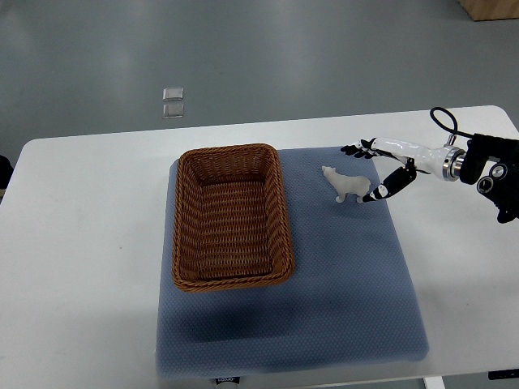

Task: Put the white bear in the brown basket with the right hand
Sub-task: 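Reach the right hand down over the white polar bear figurine, then close the right hand fingers around the white polar bear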

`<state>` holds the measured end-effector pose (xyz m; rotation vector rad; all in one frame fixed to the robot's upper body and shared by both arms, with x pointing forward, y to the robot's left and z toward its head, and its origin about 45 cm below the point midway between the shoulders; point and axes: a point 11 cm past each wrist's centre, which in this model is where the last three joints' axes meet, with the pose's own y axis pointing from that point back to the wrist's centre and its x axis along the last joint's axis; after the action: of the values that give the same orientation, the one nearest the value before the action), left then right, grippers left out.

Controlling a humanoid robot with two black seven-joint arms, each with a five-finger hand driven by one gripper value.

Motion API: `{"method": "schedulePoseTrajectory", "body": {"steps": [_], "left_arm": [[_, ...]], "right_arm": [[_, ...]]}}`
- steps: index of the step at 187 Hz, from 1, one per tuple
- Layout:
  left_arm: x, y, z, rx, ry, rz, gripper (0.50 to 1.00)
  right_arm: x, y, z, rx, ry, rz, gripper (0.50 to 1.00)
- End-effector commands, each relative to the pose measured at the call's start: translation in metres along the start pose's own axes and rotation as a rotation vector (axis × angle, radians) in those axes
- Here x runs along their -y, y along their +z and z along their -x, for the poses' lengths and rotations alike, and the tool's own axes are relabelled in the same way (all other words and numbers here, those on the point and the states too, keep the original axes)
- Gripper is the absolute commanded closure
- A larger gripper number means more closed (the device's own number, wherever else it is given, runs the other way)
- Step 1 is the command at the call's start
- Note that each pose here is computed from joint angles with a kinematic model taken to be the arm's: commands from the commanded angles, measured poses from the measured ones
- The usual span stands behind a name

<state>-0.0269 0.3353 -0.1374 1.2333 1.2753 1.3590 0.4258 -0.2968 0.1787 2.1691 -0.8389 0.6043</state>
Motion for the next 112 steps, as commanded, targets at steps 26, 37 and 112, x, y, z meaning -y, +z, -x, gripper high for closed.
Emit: {"method": "schedulePoseTrajectory", "body": {"steps": [26,37,112], "left_arm": [[0.000,0.000,0.000,-0.001,0.000,0.000,0.500],[0.000,0.000,0.000,0.001,0.000,0.000,0.500],[0.000,0.000,0.000,-0.001,0.000,0.000,0.500]], "right_arm": [[0.005,0.003,0.012,-0.042,-0.009,0.022,0.601],[0.005,0.003,0.012,-0.043,-0.010,0.021,0.609],[0.016,-0.005,0.027,-0.090,-0.045,0.010,0.673]]}}
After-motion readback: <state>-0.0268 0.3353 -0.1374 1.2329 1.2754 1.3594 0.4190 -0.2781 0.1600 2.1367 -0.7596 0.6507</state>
